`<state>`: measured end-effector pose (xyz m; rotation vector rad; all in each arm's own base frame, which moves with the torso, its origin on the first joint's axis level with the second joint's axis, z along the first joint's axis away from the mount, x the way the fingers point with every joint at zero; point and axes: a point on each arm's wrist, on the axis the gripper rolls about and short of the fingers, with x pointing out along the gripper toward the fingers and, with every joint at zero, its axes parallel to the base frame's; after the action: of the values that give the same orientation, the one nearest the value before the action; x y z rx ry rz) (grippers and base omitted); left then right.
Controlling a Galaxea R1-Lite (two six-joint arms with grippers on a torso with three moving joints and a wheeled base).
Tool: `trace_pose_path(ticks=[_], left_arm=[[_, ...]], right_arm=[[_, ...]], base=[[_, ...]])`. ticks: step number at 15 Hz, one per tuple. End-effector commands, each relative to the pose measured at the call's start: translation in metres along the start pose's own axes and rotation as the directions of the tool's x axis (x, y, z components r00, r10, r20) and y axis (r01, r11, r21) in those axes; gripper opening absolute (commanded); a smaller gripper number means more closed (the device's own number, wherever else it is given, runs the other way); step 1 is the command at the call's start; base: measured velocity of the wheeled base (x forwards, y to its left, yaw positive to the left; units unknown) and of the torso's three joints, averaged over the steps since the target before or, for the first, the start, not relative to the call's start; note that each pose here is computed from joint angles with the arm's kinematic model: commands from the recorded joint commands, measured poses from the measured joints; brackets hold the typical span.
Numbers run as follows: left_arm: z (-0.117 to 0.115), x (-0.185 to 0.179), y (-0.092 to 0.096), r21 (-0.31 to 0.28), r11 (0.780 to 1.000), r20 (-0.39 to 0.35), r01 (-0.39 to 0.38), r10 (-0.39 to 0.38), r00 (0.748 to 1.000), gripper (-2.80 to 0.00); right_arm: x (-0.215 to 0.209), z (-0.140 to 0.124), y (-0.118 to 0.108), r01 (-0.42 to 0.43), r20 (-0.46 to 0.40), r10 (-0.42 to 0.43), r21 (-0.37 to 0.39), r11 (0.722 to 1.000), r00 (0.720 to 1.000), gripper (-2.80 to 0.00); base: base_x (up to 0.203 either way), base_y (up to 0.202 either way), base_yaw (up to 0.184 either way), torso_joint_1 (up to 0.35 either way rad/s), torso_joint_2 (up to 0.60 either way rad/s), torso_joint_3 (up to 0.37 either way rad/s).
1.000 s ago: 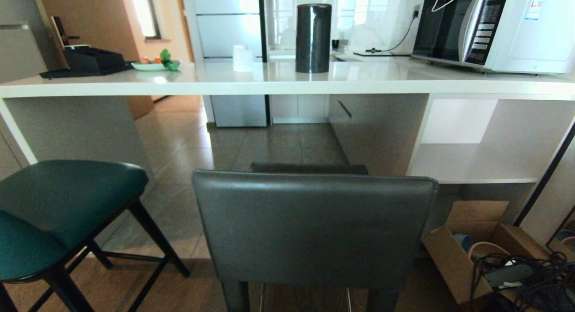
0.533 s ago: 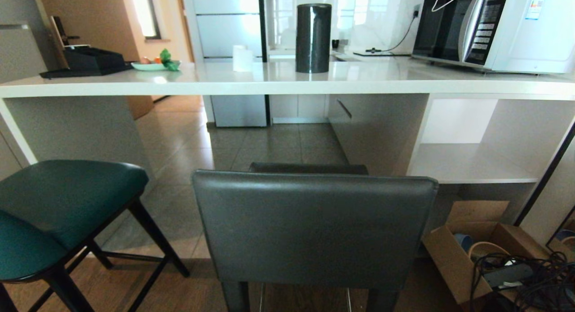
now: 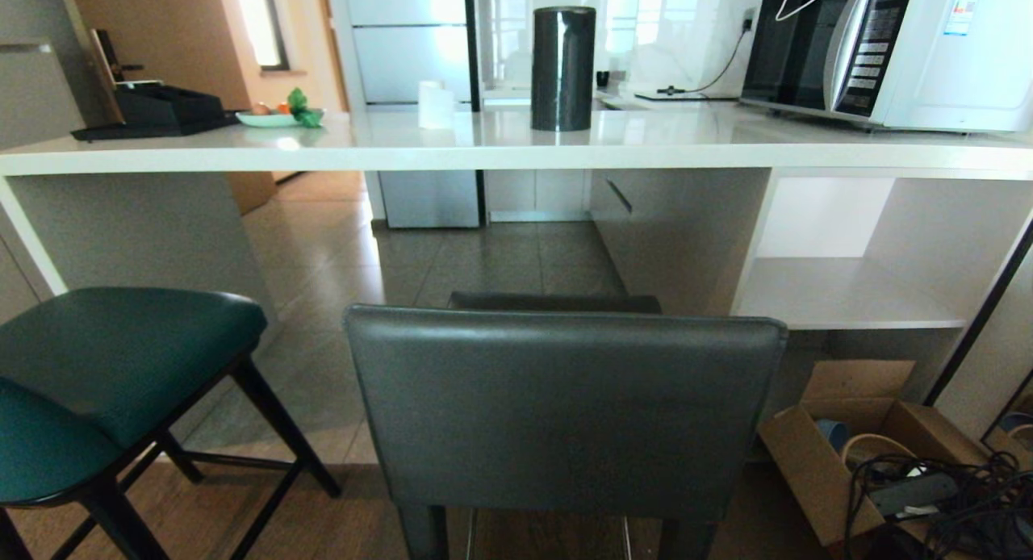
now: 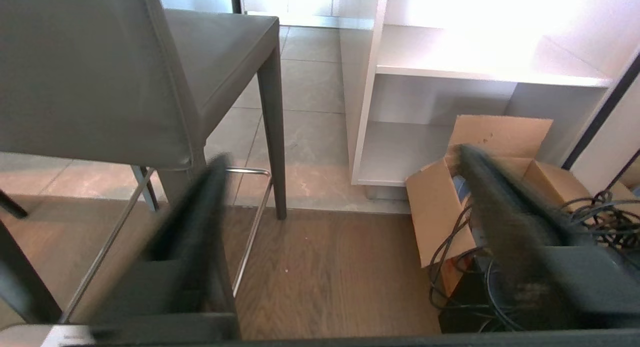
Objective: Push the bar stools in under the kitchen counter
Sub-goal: Push the blue chair back under the dining table
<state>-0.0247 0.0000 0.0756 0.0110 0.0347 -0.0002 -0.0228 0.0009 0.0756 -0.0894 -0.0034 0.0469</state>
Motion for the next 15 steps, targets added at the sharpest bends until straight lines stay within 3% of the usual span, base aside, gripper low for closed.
trace_pose_path(ticks=[1, 12, 15], left_arm=[[-0.0006, 0.0001, 0.0000, 0.003, 1.000, -0.006, -0.001, 0.001, 1.000, 0.00], [-0.0003, 0.0002, 0.0000, 0.000, 1.000, -0.004, 0.000, 0.000, 1.000, 0.00], [-0.0003, 0.0002, 0.0000, 0.000, 1.000, -0.004, -0.001, 0.001, 1.000, 0.00]], right_arm=[[0.0003, -0.0012, 0.0001, -0.001, -0.007, 0.001, 0.000, 1.000, 1.000, -2.80], [0.0003, -0.0011, -0.0001, 0.005, -0.008, -0.005, 0.004, 1.000, 1.000, -2.80], [0.0003, -0.0010, -0.0004, 0.022, -0.008, -0.021, 0.049, 0.999, 1.000, -2.80]], base=[[0.000, 0.000, 0.000, 0.000, 0.00, 0.000], [0.000, 0.000, 0.000, 0.000, 0.00, 0.000], [0.000, 0.000, 0.000, 0.000, 0.00, 0.000]])
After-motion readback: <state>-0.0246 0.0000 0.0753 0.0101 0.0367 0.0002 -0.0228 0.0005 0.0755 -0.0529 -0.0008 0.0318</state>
